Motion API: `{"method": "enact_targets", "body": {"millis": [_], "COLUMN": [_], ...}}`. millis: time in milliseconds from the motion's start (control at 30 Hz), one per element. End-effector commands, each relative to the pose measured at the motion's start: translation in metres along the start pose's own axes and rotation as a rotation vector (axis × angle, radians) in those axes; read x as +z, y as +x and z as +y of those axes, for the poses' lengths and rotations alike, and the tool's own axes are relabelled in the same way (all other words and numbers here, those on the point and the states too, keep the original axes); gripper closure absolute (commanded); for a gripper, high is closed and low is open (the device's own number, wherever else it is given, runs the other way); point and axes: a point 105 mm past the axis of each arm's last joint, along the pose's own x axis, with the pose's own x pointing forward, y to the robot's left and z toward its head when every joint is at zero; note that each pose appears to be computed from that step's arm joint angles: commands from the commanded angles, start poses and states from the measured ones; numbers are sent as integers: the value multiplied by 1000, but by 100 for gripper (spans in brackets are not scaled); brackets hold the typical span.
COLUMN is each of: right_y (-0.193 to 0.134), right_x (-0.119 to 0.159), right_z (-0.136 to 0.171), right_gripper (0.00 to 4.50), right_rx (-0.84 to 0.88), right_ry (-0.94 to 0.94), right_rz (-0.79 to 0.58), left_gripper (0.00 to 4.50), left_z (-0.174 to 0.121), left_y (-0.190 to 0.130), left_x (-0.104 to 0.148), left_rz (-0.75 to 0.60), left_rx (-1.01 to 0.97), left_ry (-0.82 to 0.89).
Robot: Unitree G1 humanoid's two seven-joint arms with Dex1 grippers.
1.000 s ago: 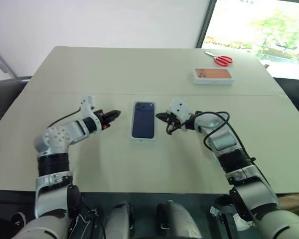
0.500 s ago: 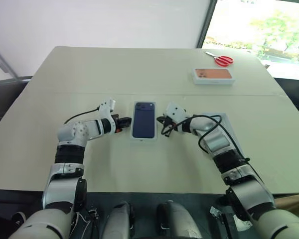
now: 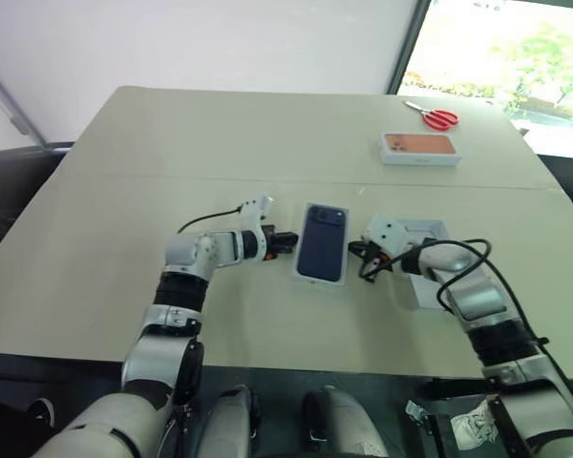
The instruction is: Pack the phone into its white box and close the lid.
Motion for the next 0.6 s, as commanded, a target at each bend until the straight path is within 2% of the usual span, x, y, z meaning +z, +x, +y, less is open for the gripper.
{"method": "enact_targets", "body": {"millis": [33,167,600], "right_y": [-15,-25,-32], "right_x": [-3,-10,-19], "right_z": [-14,-24,-9], "right_gripper": [450,450,450], "right_rx": [-44,-66,-27], "right_ry": [-9,-11,20], "right_rz": [13,45,67], "left_gripper": [445,445,445], "left_z": [-44,-61,-50], "left_y": [25,36,45], "left_x": [-12,-18,-7], "left_rz": [57,72,42], "left_rx": [-153,-208,-154], "left_ry": [41,46,89]}}
